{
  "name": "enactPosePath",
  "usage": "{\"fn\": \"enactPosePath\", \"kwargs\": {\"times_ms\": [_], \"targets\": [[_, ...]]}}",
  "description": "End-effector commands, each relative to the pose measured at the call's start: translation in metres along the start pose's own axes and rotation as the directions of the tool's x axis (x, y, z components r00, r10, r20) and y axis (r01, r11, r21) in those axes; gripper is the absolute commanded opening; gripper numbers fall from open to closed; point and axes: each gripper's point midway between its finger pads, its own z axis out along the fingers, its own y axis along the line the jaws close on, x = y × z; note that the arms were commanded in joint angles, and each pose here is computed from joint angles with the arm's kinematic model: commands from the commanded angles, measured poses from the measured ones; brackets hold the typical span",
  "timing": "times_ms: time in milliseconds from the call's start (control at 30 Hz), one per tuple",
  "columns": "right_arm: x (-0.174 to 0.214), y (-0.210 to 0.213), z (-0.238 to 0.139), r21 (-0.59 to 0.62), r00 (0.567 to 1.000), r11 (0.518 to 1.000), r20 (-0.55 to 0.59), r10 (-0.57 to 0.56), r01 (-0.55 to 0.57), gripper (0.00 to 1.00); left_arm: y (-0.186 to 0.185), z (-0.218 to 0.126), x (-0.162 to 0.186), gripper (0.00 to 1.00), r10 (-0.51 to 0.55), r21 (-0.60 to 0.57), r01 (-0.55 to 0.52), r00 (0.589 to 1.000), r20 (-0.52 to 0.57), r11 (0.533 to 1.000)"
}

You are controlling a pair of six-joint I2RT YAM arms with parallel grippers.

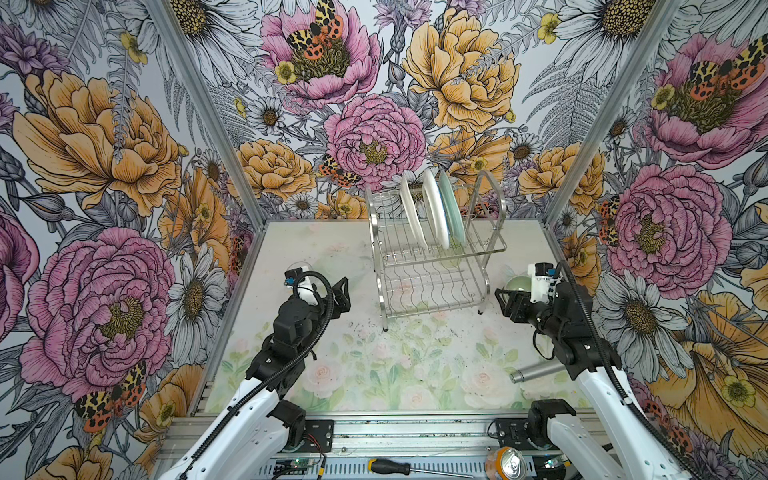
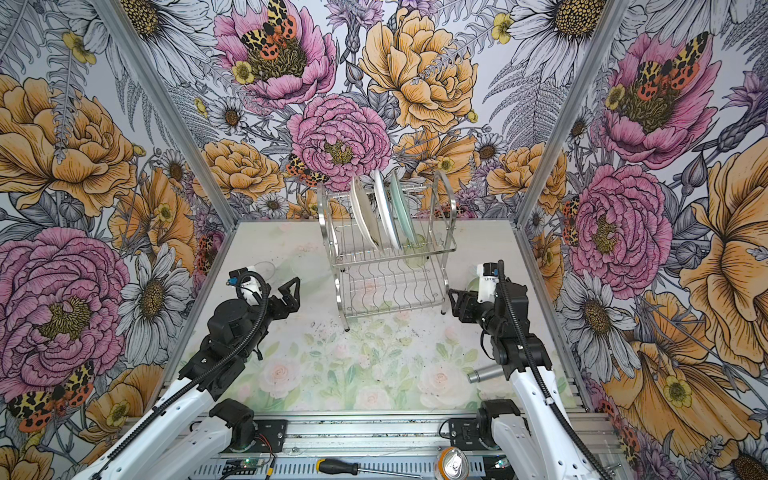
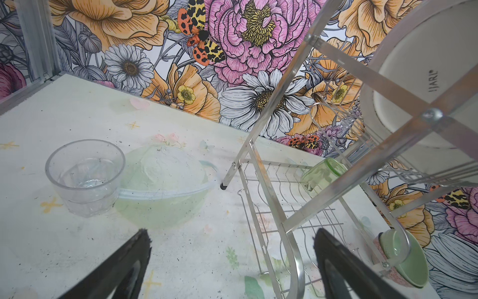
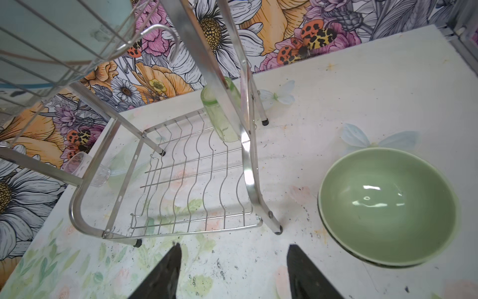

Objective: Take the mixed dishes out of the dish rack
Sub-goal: 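Open the right gripper and lift it off the bowl, then move the right gripper into the rack toward the green glass cup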

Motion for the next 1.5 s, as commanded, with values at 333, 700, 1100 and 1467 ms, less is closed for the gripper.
{"fn": "enactPosePath", "kwargs": {"times_ms": [333,700,1100,1467], "targets": [[0.003,0.101,0.036,-0.284,0.971,0.932,0.149,-0.189,0.225,0.81,-0.010,0.003,-0.009,0.99,-0.023,0.038,0.022,1.000,0.014,0.999],[0.001,0.086,0.093,-0.117,0.947,0.951,0.185,-0.262,0.286,0.99,-0.006,-0.002,-0.012,0.99,-0.011,0.024,0.011,1.000,0.027,1.000],[-0.009,0.078,0.138,-0.041,0.926,0.948,0.233,-0.298,0.316,1.00,0.003,-0.002,-0.012,0.99,0.001,-0.021,0.000,0.999,0.041,1.000],[-0.024,0.062,0.166,0.029,0.920,0.947,0.233,-0.316,0.318,0.99,0.011,0.000,-0.009,0.99,0.007,-0.048,-0.005,0.999,0.043,0.999]]}}
